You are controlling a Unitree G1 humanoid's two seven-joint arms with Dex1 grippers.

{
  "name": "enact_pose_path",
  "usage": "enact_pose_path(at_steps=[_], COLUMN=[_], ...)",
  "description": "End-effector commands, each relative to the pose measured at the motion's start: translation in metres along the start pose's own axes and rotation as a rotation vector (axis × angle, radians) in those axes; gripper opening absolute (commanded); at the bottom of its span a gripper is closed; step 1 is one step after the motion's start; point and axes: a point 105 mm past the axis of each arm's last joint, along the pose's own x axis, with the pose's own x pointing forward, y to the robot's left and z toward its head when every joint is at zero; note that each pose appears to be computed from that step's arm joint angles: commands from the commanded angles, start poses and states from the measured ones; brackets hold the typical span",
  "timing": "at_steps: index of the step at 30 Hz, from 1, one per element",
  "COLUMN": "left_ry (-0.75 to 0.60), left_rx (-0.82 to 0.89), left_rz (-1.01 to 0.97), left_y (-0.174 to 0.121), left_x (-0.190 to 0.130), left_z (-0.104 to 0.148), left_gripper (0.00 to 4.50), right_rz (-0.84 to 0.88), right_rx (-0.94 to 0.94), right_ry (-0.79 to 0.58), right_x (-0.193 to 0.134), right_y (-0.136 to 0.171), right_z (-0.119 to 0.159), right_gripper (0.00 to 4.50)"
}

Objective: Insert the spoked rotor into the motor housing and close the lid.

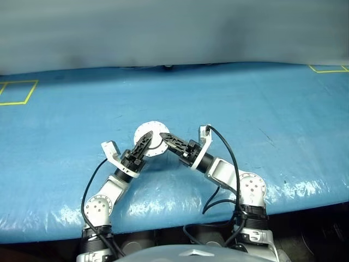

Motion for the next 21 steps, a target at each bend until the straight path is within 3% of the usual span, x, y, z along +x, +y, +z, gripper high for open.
enact_pose_path(at_steps=[1, 4, 5, 9, 10, 16, 21], left_ry=[-0.025, -0.049, -0.055, -0.085, -0.096, -0.175, -0.434], left_rx=[0.001, 0.019, 0.025, 0.053, 0.065, 0.156, 0.273], left_rz=[-0.019, -0.001, 0.007, 0.055, 0.08, 0.218, 0.422], left_y=[-0.005, -0.002, -0.002, 0.005, 0.008, 0.026, 0.043], left_x=[0.003, 0.003, 0.003, 0.004, 0.004, 0.008, 0.007], left_z=[0.005, 0.008, 0.009, 0.013, 0.015, 0.03, 0.078], left_gripper=[2.77, 2.77, 2.77, 2.77, 2.77, 2.77, 2.77], right_rz=[0.059, 0.015, 0.008, 0.007, 0.002, -0.065, -0.104], right_rx=[-0.04, -0.067, -0.069, -0.086, -0.093, -0.142, -0.187], right_ry=[-0.04, -0.058, -0.064, -0.094, -0.11, -0.191, -0.202], right_x=[0.004, 0.004, 0.004, 0.004, 0.004, 0.002, -0.003], right_y=[0.016, 0.009, 0.007, 0.008, 0.008, 0.0, -0.005], right_z=[0.01, 0.013, 0.014, 0.018, 0.021, 0.035, 0.038], right_gripper=[2.39, 2.39, 3.13, 4.34, 4.47, 4.47, 4.47])
